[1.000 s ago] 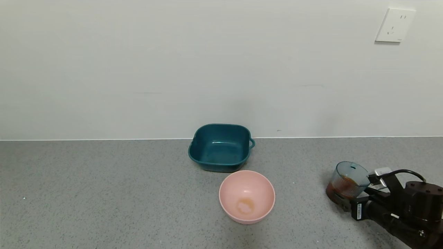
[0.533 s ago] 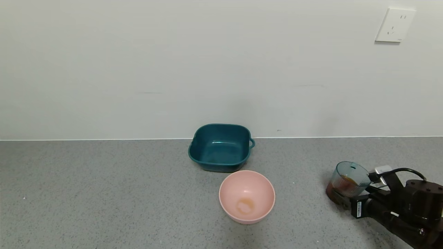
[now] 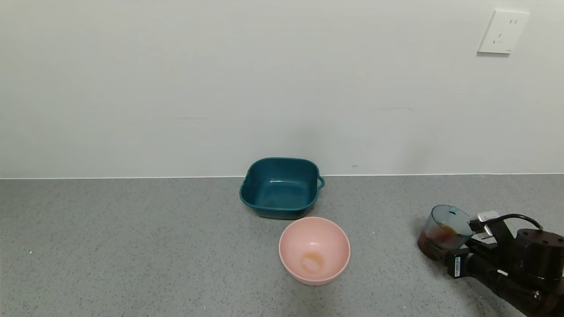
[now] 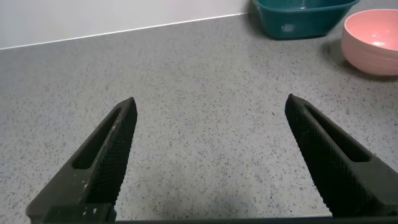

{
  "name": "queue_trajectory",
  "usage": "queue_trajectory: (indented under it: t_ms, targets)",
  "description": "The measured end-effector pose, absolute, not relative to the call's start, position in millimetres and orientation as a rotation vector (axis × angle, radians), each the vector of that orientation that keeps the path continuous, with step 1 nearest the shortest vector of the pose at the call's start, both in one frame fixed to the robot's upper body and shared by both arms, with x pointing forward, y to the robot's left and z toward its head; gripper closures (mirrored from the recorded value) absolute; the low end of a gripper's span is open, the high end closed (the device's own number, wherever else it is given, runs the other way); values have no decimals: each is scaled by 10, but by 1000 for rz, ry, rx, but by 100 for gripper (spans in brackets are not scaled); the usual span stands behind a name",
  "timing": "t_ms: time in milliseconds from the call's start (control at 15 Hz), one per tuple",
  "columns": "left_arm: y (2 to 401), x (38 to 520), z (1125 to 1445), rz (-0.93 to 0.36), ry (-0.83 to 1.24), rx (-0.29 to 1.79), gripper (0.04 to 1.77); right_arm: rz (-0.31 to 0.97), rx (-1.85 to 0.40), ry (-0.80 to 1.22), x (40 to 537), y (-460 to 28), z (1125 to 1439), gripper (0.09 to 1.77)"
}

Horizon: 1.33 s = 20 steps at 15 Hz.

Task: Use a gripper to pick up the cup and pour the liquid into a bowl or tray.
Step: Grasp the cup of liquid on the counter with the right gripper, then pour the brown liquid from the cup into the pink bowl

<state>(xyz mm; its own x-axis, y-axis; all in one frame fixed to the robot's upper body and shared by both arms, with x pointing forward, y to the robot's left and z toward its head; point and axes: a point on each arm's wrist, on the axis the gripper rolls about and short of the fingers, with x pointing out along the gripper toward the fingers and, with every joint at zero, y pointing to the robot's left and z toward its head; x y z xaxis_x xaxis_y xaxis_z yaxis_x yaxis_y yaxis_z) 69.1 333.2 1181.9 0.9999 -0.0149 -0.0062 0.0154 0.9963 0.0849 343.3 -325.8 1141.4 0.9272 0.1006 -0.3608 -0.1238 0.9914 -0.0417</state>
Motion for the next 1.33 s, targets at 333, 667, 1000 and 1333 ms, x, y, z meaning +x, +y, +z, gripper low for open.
queue_trajectory:
  t_ms: [333,667,1000,1333]
  targets:
    - [3332,691,11819,-16,5,85,9,114,-63,366,3429,-3262,11416,55]
    - [3332,691,11819,-16,6,85,9,116,-61,335,3406,-3257,11502,56]
    - [3332,691,11819,-16,5,85,9,118,-66,312,3384,-3254,11563,56]
    - [3332,691,11819,-16,6,85,9,148,-74,283,3396,-3172,11619,56]
